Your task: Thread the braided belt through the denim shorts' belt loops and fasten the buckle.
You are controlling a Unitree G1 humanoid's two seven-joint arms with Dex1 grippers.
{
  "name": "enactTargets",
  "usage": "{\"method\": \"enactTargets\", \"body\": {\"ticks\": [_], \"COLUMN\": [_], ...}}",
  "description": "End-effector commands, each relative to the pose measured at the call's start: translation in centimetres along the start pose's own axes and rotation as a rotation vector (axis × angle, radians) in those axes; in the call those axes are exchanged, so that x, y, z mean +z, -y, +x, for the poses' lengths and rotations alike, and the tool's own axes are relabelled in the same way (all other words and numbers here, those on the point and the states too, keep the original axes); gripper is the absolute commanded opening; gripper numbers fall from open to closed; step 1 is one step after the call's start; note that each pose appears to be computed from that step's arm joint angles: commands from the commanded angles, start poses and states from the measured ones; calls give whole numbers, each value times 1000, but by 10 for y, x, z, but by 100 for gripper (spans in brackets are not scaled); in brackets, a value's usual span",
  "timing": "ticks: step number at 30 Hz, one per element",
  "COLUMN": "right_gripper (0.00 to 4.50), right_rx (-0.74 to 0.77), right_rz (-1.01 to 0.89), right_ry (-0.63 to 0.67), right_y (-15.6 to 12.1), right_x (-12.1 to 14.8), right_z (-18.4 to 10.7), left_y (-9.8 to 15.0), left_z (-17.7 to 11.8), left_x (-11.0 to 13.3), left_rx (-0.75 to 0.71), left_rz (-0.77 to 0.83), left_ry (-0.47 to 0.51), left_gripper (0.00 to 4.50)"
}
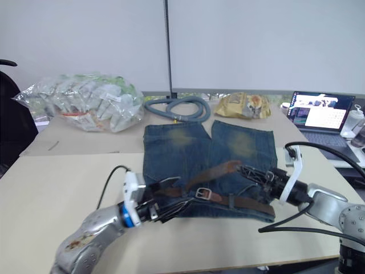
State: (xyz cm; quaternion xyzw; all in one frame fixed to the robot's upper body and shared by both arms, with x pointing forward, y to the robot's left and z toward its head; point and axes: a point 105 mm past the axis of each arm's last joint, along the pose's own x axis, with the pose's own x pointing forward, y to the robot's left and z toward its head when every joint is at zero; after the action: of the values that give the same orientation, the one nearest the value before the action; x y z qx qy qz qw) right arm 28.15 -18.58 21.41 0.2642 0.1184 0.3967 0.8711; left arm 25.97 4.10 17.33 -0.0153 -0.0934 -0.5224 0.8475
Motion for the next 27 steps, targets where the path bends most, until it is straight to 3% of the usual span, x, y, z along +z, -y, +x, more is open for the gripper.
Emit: {"method": "enactTargets", "body": {"ticks": [1,8,13,27], "right_gripper": [0,0,0,0], "right_rx": [69,111,141,178], "right_rz": [-9,52,75,101], "right_ry": [76,90,86,66], "right_y": [-22,-34,-39,-29], "right_x": [18,12,11,4], "right_z": [4,26,41,61], "left_y": [-10,-22,-32,-42], "left_z": [9,31,42,47], "left_x": [7,6,21,24], "left_rx": [52,129,225,317], "left_rz": [158,437,472,598], "left_ry": [28,45,106,99], "left_gripper": [446,446,446,446]}}
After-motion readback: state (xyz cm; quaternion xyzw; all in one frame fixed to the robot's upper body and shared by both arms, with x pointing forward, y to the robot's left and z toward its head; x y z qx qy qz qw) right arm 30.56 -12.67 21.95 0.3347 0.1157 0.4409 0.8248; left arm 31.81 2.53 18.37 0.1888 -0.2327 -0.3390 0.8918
